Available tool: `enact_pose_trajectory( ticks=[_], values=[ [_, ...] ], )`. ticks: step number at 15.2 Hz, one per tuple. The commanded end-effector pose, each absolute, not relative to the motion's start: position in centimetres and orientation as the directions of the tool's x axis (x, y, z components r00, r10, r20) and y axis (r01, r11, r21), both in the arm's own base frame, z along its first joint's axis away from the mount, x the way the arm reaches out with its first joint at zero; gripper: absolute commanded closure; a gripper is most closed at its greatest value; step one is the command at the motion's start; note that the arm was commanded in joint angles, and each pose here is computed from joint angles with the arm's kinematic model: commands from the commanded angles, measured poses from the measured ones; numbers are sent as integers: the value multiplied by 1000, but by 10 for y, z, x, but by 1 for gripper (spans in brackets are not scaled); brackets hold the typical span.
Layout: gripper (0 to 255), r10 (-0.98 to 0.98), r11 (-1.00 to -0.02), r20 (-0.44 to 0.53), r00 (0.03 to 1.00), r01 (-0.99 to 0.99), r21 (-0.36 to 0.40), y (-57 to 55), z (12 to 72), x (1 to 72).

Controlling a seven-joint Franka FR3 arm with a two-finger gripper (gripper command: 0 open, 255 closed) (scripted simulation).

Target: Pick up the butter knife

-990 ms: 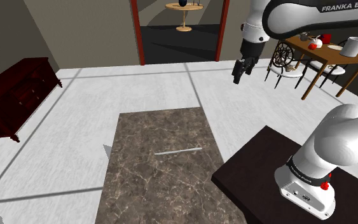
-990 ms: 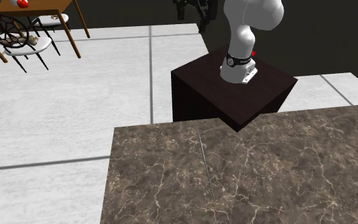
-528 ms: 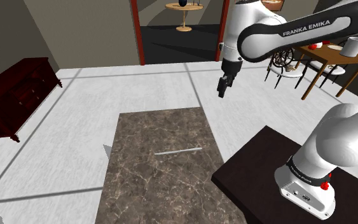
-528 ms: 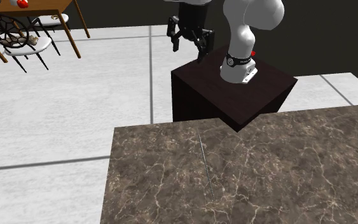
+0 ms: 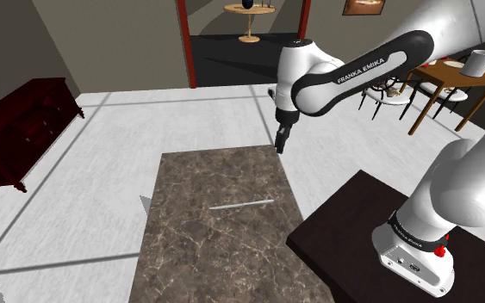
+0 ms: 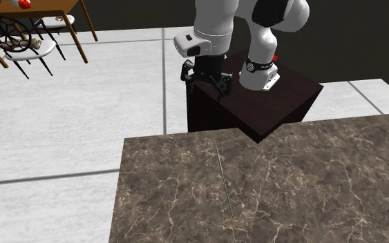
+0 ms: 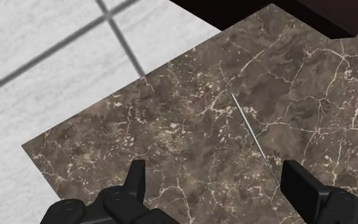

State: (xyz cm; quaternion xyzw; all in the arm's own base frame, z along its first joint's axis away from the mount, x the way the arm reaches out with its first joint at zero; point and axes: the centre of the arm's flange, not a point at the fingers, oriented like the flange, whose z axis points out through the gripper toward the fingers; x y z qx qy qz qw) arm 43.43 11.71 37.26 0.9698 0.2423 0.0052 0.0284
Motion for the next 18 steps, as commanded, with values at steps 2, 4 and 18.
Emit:
enact_pose_trajectory(
  ticks=[2, 4, 18],
  values=[
    [0, 543, -838, -13, 839, 543, 50, 136, 339, 444],
    [0, 589, -807, -19, 808, 589, 44, 150, 318, 450],
    [0, 847, -530, -52, 529, 848, -3, 253, 169, 463]
  ],
)
